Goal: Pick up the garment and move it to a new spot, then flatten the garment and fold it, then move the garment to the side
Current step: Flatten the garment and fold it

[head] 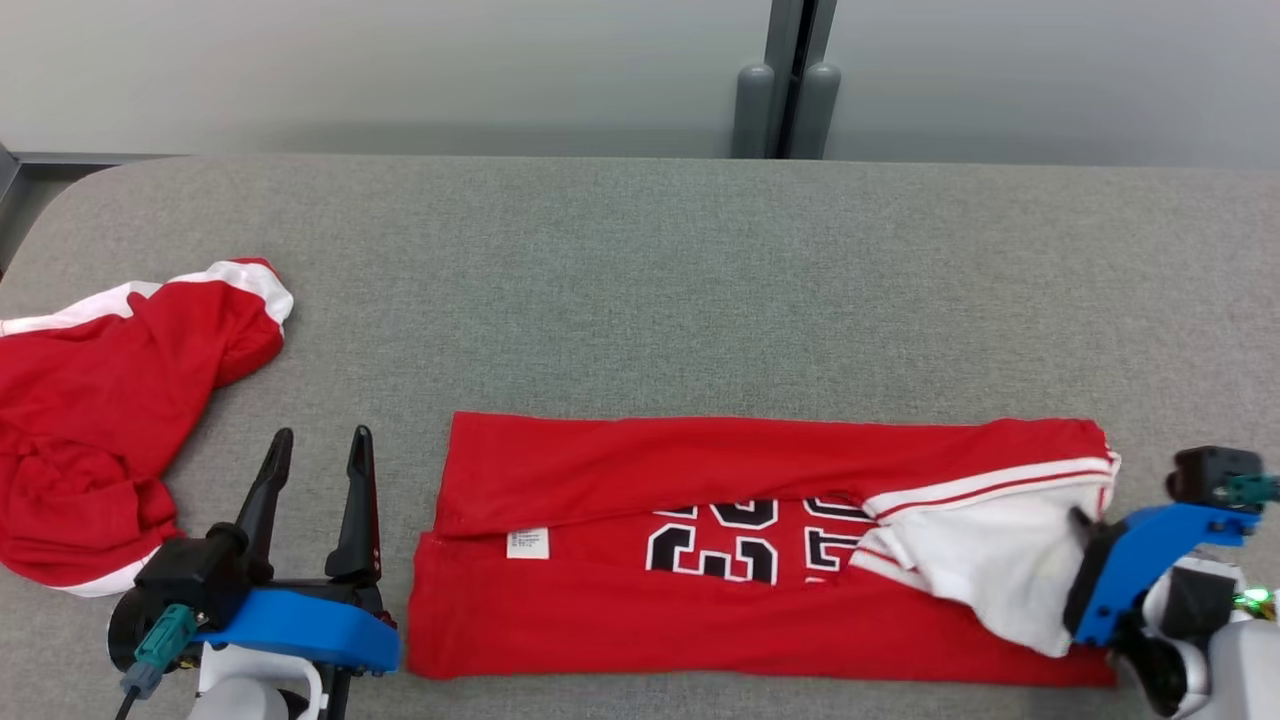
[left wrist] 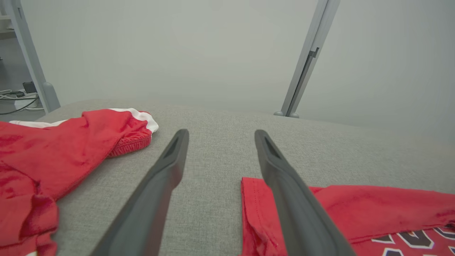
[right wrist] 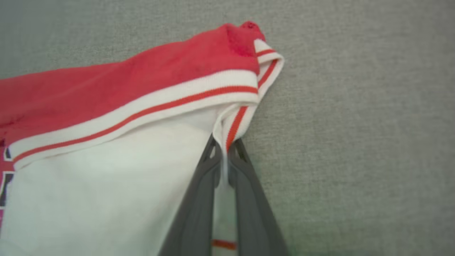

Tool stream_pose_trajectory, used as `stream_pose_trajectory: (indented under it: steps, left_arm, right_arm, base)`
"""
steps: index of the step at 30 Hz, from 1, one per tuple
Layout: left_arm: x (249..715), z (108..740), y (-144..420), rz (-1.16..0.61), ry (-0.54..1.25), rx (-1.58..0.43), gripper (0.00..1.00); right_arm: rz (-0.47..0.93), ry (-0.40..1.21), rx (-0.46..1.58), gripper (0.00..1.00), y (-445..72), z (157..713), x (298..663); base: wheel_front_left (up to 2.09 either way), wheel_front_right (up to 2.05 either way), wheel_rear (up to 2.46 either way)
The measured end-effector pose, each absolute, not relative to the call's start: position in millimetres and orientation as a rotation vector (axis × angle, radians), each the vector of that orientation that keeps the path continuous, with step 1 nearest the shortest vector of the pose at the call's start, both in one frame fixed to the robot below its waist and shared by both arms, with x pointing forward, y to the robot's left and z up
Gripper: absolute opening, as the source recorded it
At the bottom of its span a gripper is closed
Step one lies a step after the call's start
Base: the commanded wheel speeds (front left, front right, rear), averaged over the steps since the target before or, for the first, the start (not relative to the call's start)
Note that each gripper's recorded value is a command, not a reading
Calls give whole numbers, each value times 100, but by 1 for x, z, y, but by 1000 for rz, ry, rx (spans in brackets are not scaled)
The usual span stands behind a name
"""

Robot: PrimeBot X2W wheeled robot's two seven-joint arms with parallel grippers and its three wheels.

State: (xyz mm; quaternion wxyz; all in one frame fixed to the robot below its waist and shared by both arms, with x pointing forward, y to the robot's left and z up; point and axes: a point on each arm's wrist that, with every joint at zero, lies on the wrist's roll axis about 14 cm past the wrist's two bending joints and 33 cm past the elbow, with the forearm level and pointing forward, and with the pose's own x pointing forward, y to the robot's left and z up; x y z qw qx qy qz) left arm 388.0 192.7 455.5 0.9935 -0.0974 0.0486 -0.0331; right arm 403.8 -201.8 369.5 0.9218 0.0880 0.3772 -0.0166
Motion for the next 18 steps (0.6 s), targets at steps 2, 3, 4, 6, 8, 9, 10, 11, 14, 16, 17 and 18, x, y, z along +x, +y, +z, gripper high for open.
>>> stream_pose_trajectory:
  steps: [2,3,4,6,8,9,10,11,14,16,17,18]
  left_arm:
    - [389,457,193,-76,93,-170,100]
    - [389,458,194,-76,93,-160,100]
    - [390,459,194,-76,89,-159,100]
    - [391,461,194,-76,82,-155,100]
    - [392,462,194,-76,79,-153,100]
    - [392,463,193,-79,78,-153,100]
    - [392,463,193,-80,77,-152,100]
    - [393,464,192,-82,75,-152,100]
    - [393,465,191,-85,72,-152,100]
    - [391,466,190,-89,69,-154,100]
    - [390,467,190,-89,66,-156,100]
    - [390,468,189,-89,64,-157,100]
  right_arm:
    - [-78,736,174,0,-217,380,407]
    - [-98,715,169,0,-225,385,408]
    - [-121,694,166,0,-233,392,409]
    - [-166,660,148,0,-249,404,409]
    - [-208,642,117,0,-265,413,405]
    - [-228,636,104,0,-272,417,403]
    - [-246,625,84,0,-281,423,402]
    - [-266,620,59,0,-290,428,400]
    - [-305,598,1,0,-309,443,396]
    - [-263,578,-45,0,-296,458,397]
    - [-207,559,-42,0,-276,464,402]
    - [-171,552,-37,0,-263,466,404]
  base:
    - [0,0,0]
    - [0,0,0]
    - [0,0,0]
    - [0,0,0]
    - [0,0,0]
    - [0,0,0]
    - [0,0,0]
    - [0,0,0]
    - [0,0,0]
    - [0,0,0]
    - [0,0,0]
    - [0,0,0]
